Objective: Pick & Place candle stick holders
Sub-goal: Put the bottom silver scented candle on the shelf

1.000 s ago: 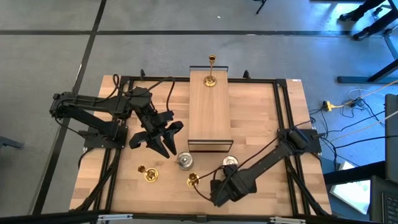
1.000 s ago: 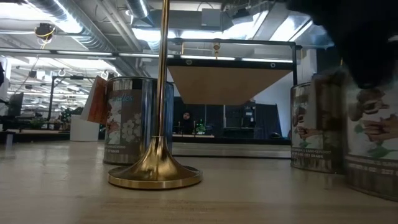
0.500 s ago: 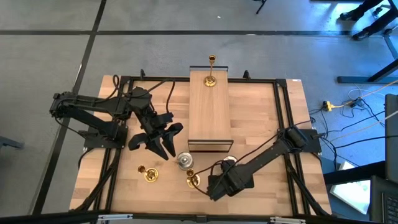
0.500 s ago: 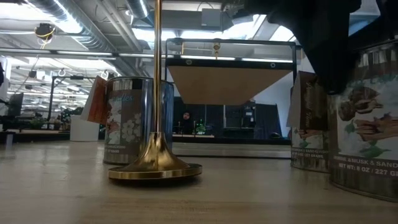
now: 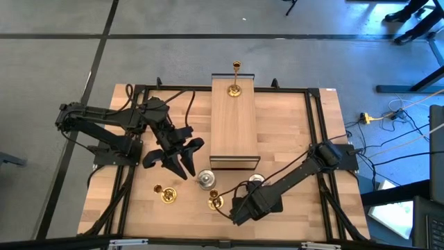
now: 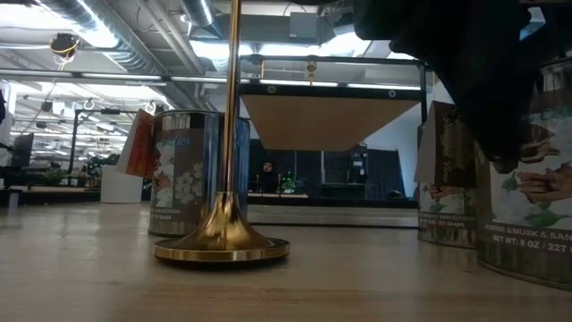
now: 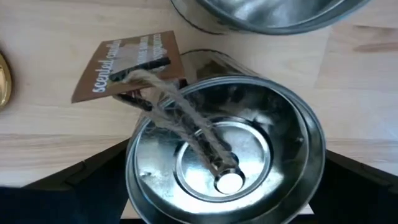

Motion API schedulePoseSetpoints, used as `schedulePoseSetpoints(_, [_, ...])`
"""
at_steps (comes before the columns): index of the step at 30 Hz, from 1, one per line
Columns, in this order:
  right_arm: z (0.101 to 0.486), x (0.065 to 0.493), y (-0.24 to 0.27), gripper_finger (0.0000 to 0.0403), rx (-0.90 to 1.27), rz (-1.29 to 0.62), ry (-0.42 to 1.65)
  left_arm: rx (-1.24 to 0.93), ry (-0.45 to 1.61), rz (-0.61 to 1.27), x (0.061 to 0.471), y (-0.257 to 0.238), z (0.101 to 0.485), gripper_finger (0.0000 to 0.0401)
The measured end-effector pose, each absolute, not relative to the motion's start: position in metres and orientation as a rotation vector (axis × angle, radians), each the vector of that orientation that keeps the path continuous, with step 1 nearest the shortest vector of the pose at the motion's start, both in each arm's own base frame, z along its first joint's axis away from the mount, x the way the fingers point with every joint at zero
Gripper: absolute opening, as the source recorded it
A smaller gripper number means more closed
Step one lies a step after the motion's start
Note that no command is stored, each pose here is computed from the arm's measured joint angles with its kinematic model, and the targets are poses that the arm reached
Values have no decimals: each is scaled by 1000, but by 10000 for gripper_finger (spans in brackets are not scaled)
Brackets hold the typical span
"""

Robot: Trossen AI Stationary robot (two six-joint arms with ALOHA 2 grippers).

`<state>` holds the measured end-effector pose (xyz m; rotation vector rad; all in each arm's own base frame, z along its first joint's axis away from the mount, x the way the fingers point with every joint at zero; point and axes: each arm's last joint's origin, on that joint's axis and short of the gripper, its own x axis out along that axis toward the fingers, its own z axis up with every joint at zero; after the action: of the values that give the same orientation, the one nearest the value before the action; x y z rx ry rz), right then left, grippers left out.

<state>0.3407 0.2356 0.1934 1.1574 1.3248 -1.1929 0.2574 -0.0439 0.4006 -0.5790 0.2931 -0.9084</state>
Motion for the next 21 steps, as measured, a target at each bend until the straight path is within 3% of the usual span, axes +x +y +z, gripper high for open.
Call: schedulePoseSetpoints(21, [165, 336, 237, 399, 1225, -1208, 1377, -585, 296, -908, 257, -44, 401, 131])
